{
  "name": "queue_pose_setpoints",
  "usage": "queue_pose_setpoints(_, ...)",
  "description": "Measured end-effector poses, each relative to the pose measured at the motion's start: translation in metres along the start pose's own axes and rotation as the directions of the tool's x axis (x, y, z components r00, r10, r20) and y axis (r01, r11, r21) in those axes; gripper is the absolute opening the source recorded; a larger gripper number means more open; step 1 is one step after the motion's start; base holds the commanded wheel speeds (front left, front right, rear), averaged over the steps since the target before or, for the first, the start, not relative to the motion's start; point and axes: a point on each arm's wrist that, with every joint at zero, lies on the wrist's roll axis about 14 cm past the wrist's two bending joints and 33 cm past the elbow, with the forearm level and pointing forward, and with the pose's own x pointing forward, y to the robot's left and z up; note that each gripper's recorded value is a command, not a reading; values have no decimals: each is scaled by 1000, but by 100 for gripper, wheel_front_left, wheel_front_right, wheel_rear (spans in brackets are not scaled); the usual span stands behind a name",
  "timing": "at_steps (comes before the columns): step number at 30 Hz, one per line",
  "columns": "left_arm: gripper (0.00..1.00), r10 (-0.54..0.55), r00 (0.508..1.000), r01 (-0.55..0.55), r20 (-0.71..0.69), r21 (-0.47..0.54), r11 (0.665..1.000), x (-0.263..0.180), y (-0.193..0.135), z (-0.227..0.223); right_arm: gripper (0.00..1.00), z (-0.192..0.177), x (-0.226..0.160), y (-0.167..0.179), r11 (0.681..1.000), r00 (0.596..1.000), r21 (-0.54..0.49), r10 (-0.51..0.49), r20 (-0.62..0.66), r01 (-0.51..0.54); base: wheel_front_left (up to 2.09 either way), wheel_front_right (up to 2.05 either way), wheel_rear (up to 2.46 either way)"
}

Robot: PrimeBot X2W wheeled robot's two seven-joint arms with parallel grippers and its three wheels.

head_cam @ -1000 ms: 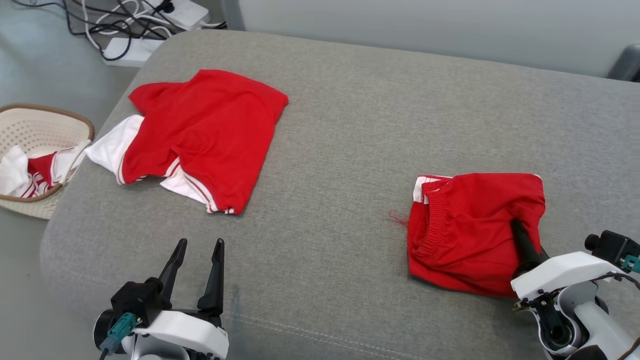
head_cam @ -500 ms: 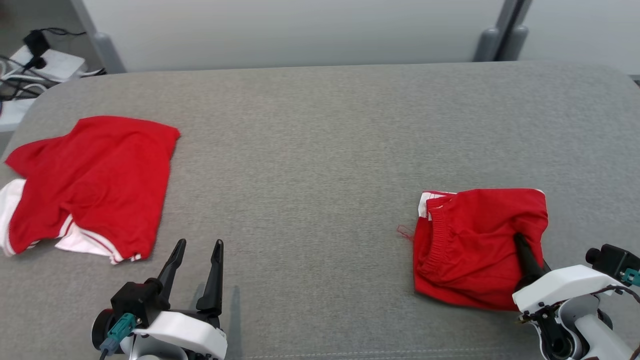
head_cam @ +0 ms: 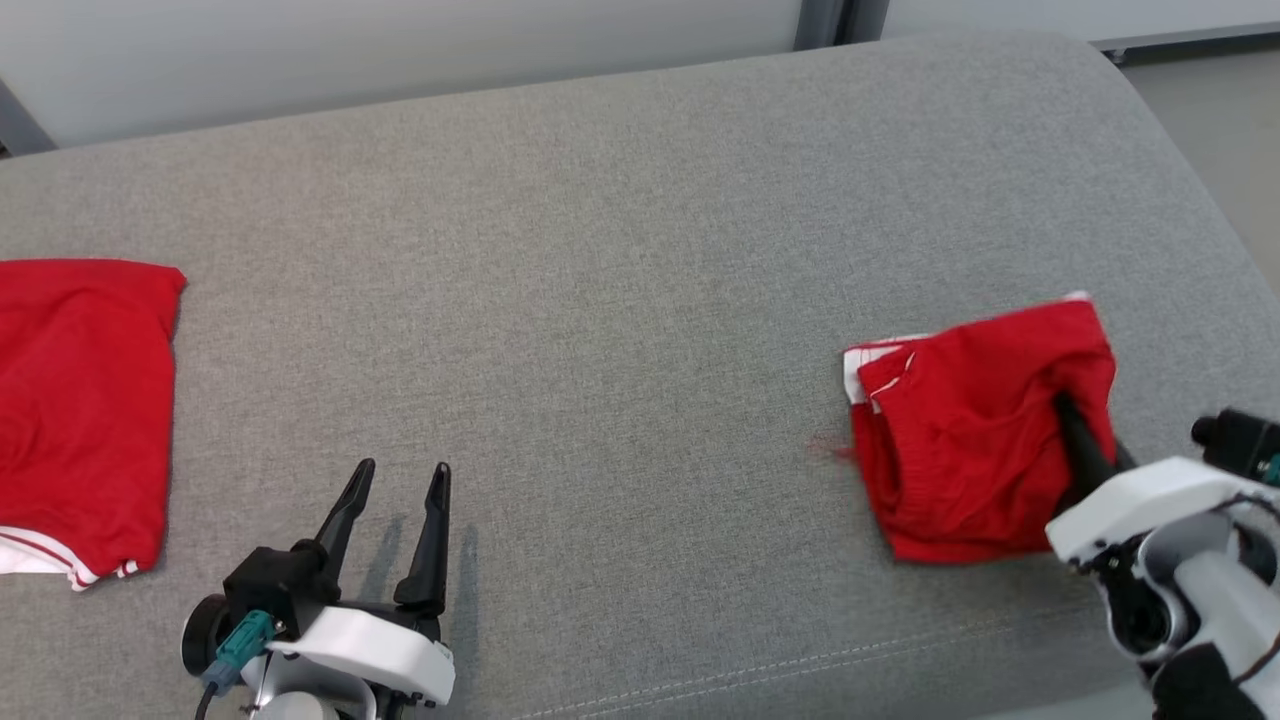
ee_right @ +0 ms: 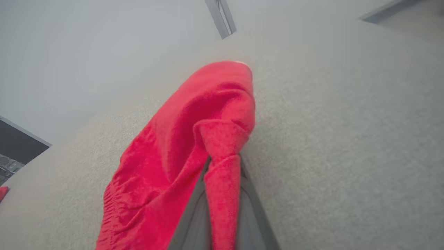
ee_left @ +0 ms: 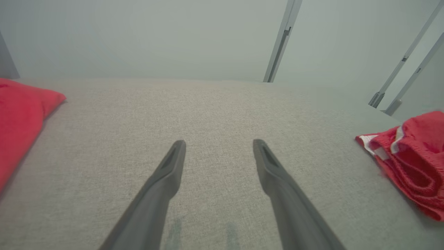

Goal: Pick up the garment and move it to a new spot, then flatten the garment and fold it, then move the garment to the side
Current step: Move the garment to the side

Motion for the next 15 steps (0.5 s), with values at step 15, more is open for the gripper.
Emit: queue_pose_setpoints(15, 100, 38, 998, -39, 51, 33, 999, 15, 24, 13, 0, 99, 80, -43, 939, 987, -315, -103, 125, 138, 0, 0, 0)
